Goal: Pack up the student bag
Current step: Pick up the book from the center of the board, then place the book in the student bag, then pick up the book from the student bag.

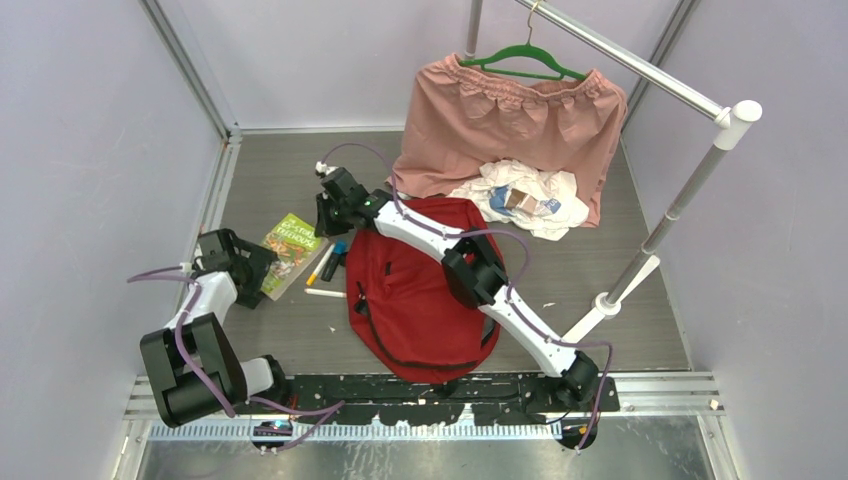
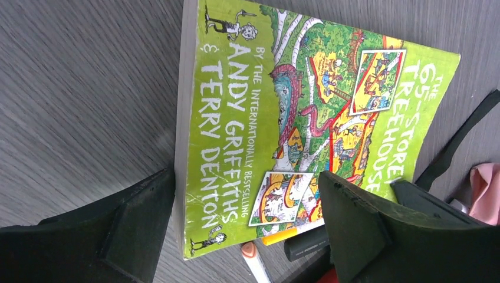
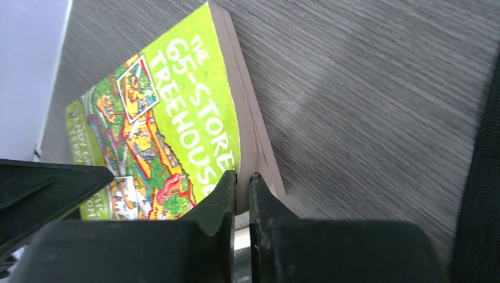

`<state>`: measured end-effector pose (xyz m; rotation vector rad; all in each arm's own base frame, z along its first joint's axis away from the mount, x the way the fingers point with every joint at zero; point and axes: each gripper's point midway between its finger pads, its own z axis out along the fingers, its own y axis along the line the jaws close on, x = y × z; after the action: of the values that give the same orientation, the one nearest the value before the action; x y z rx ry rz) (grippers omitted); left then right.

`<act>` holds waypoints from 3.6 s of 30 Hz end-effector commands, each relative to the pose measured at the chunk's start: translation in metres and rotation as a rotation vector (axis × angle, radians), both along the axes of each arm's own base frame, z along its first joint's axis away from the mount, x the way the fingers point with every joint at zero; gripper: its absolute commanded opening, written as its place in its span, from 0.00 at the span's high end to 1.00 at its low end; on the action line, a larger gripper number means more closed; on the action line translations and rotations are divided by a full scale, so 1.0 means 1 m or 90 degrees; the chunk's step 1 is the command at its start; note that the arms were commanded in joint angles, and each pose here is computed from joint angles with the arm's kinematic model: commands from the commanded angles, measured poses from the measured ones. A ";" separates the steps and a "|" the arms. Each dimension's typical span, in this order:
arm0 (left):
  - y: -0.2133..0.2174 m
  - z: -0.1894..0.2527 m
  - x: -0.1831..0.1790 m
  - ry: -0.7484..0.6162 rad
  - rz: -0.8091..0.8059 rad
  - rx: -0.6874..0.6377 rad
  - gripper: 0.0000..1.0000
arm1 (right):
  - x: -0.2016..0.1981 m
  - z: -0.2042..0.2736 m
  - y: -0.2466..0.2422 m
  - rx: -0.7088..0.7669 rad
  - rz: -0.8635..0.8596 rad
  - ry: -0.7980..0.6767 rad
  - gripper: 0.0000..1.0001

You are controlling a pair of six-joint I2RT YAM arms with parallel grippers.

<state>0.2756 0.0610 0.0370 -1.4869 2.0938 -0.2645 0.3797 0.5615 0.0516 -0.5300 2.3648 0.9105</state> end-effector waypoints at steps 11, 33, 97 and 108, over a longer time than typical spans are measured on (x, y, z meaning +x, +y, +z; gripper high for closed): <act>-0.006 0.017 0.009 -0.069 -0.019 -0.010 0.10 | -0.036 0.167 0.019 0.203 0.069 -0.071 0.99; -0.050 0.234 -0.031 -0.342 -0.179 0.095 0.09 | -0.101 0.376 -0.091 0.359 0.036 -0.233 0.99; -0.262 0.120 -0.013 -0.269 -0.522 -0.119 0.11 | -0.012 0.091 -0.358 0.277 -0.478 0.124 0.59; -0.269 0.133 -0.017 -0.284 -0.525 -0.138 0.10 | -0.018 0.112 -0.373 0.214 -0.476 0.067 0.60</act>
<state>0.2516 -0.1996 0.1443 -0.5166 2.3020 -0.9813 0.3498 0.1959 0.1271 0.5968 2.2447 0.9872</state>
